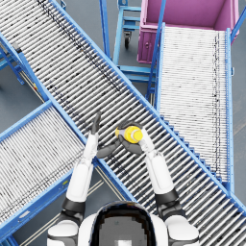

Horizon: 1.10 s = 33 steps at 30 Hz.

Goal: Pick up the oil and place it on the left assembly line, put the cola on the right, and keep Sprite still

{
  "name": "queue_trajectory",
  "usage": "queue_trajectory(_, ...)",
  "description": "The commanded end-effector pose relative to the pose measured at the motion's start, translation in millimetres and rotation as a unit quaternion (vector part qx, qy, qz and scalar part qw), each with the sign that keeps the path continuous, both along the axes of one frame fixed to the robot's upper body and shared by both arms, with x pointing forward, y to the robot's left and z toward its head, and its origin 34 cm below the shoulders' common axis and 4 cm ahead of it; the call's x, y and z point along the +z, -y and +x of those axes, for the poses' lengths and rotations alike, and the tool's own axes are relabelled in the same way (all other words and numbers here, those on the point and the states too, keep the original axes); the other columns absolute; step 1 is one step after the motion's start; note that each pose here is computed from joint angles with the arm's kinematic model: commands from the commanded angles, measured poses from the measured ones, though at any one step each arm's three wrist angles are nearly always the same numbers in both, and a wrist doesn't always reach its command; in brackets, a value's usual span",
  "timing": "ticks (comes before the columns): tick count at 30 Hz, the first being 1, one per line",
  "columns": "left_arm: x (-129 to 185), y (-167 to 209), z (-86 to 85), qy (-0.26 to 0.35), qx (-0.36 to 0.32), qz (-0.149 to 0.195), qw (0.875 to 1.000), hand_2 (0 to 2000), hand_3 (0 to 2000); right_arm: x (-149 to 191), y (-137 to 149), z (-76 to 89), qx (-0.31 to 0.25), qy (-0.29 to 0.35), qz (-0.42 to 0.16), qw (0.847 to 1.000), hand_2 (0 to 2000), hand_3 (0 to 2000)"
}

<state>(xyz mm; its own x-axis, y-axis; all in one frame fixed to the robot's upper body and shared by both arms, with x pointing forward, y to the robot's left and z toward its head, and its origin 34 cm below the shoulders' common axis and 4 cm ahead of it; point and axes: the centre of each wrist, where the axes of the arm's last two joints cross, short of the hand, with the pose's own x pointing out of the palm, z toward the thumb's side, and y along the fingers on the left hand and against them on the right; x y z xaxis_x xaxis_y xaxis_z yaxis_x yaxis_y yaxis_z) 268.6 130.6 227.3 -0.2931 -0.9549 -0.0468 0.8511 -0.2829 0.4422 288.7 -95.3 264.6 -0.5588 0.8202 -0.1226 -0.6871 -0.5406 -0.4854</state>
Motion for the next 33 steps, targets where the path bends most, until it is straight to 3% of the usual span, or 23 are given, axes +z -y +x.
queue_trajectory(1,3,13,-2.9,0.015,-0.015,0.022,1.000,0,0,7,-8,-4.0,0.010,0.014,-0.003,1.000,2000,2000)
queue_trajectory(3,2,19,-1.6,0.032,-0.011,0.063,0.997,0,0,8,-12,-6.1,-0.002,0.013,0.003,1.000,2000,2000)
queue_trajectory(6,2,24,0.6,0.039,0.003,0.091,0.995,0,0,9,-16,-9.1,0.005,0.017,0.006,1.000,2000,2000)
queue_trajectory(11,6,32,5.7,0.046,0.008,0.098,0.994,0,0,2,-28,-21.6,0.046,0.018,-0.009,0.999,2000,2000)
queue_trajectory(15,8,34,4.7,0.050,-0.007,0.107,0.993,0,0,-1,-29,-22.7,0.032,0.011,-0.008,0.999,2000,2000)
queue_trajectory(16,10,32,3.8,0.054,-0.005,0.106,0.993,1361,327,0,-28,-22.7,0.029,0.012,-0.006,0.999,2000,2000)
queue_trajectory(17,9,31,2.9,0.055,-0.030,0.122,0.991,2000,653,0,-26,-20.6,0.022,0.012,-0.004,1.000,2000,2000)
queue_trajectory(21,1,25,3.1,0.039,-0.042,0.137,0.989,2000,1960,5,-22,-20.4,0.012,0.018,0.006,1.000,2000,2000)
queue_trajectory(22,9,29,1.9,0.054,-0.043,0.131,0.989,2000,2000,4,-23,-19.4,0.015,0.016,0.003,1.000,639,1673)
queue_trajectory(23,9,29,1.9,0.054,-0.040,0.129,0.989,2000,2000,8,-19,-19.2,-0.001,0.019,0.016,1.000,0,1347)
queue_trajectory(27,17,6,5.9,0.058,0.016,0.103,0.993,2000,2000,15,1,-18.6,-0.042,0.026,0.049,0.998,0,40)
queue_trajectory(33,27,-61,12.5,0.058,0.143,0.054,0.987,2000,2000,23,34,-23.4,-0.097,0.042,0.086,0.991,0,0)
